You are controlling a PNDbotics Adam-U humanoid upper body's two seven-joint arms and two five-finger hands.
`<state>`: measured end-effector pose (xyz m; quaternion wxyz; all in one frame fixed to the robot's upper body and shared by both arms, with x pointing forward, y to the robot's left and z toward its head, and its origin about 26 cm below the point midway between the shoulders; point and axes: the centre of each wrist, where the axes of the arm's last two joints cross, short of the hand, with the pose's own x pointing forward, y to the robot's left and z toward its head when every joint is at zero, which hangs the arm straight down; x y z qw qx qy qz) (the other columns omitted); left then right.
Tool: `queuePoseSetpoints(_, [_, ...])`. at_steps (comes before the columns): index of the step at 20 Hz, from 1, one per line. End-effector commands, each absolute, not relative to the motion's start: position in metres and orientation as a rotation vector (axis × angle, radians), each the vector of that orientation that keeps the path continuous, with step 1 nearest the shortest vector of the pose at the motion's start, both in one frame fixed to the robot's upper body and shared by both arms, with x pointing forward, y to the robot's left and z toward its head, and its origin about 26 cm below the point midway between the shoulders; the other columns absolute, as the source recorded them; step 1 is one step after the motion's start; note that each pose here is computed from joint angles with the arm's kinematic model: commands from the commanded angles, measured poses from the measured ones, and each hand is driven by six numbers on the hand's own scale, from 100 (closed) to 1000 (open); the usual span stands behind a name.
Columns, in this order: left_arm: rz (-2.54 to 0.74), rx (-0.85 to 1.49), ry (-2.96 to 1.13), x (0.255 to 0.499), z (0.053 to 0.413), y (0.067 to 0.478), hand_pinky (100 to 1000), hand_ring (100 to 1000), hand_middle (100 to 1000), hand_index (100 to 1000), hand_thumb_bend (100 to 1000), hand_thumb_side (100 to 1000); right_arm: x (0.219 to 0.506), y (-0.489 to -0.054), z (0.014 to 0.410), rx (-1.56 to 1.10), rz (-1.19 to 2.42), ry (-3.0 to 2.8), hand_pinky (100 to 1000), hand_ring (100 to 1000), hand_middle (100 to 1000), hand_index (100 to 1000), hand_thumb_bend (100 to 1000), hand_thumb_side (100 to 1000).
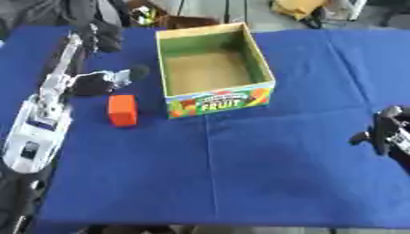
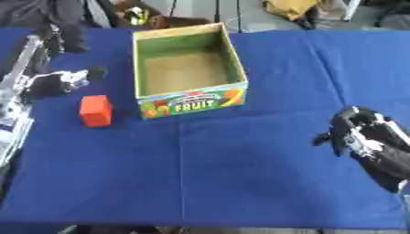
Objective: Pick up objects on the table and place them in the box.
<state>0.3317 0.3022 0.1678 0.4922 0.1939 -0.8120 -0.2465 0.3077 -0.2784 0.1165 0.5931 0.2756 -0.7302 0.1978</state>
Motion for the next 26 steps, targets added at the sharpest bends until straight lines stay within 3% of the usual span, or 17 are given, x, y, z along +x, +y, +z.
queuePoseSetpoints(1, [-0.637,0.521,-1.978,0.331,0.181,0.309,744,656,625,767,742,401,0.308,-0.283,0.123,0.623,0.476,-1.713,587,308,342,382,100,161])
queuePoseSetpoints(5, [-0.812,0.572,-1.813,0.346,0.178,0.311,752,668,639,784,625,369,0.307,-0.284,0.122,0.614,0.48,-1.707,587,308,342,382,100,160])
queuePoseSetpoints(8, [-0.93,0.66,-1.681,0.354,0.184,0.326,756,676,650,797,600,354,0.308,-0.283,0.122,0.619,0.48,-1.706,587,308,342,382,100,160])
queuePoseSetpoints(26, [-1.292,0.786,-1.297,0.357,0.183,0.341,718,646,632,817,632,350,0.308,-0.282,0.12,0.624,0.477,-1.701,587,310,342,382,100,161])
